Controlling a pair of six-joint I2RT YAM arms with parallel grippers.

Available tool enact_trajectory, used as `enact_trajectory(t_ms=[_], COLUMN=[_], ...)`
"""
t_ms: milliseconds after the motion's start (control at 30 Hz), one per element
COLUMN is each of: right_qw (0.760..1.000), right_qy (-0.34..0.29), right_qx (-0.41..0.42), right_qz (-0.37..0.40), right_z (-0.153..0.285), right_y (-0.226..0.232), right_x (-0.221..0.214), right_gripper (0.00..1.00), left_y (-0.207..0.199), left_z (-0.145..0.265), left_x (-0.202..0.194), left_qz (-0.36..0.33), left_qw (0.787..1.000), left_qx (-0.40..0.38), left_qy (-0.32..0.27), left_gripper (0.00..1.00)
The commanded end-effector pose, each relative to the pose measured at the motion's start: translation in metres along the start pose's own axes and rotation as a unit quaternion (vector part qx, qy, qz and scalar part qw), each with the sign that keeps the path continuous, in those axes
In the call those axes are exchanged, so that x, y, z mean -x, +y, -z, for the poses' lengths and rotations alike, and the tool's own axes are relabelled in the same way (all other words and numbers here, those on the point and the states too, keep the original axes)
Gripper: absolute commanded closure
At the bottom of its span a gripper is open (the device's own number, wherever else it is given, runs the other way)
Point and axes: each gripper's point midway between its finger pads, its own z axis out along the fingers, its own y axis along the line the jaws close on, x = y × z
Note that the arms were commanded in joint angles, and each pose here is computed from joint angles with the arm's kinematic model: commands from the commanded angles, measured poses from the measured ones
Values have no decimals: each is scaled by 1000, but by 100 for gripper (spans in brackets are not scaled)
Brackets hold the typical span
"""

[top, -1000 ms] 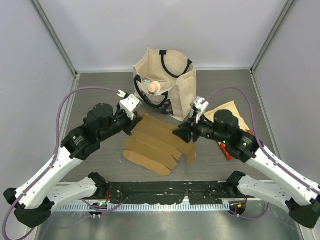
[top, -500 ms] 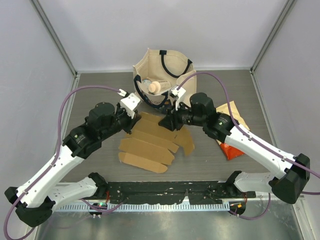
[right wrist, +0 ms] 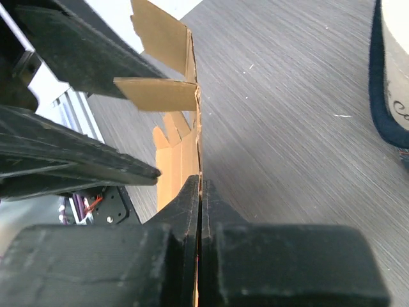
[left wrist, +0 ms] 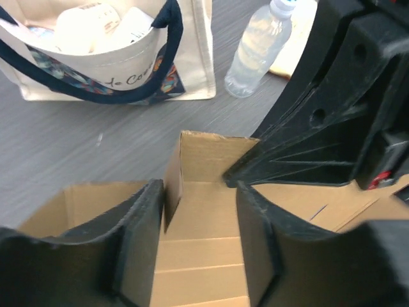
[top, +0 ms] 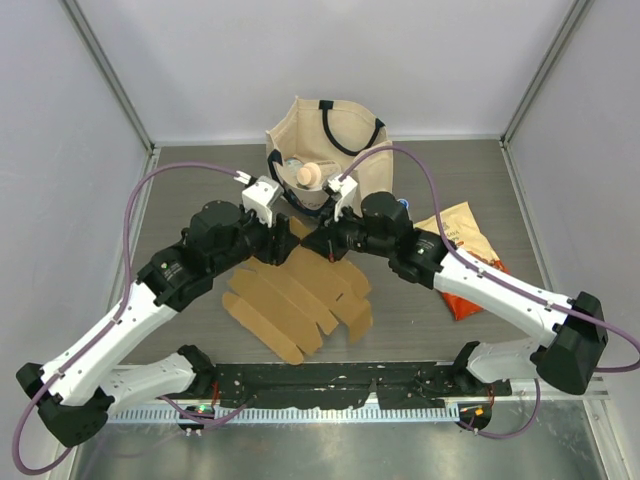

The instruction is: Fold the paper box

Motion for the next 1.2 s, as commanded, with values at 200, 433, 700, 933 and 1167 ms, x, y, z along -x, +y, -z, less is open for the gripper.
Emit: enact_trajectory(t_ms=[200,433,700,933,1167], right_qw=[995,990,991,994,995], right_qy=[-91,-127,-123,-104,-86], right_qx=[10,35,15,13,48], right_qz=[-36,-41,-50,-41,-24], right_z=[8,26,52,65,68], right_y=[6,18,-12,-27,-16], right_x=[29,43,28,17,11], right_gripper=[99,99,99,99,99], left_y=[-32,-42,-9,42,30], left_z=[-3,-22,3,6,-24], left_x=[23,19,12,-28,-21], left_qz=[127,148,157,189,163], left_qw=[987,983,983,968,978], left_qx=[-71,-92,-10,118,63], left_qy=[-70,-52,-91,-120,-115], left_gripper=[43,37,27,23,9])
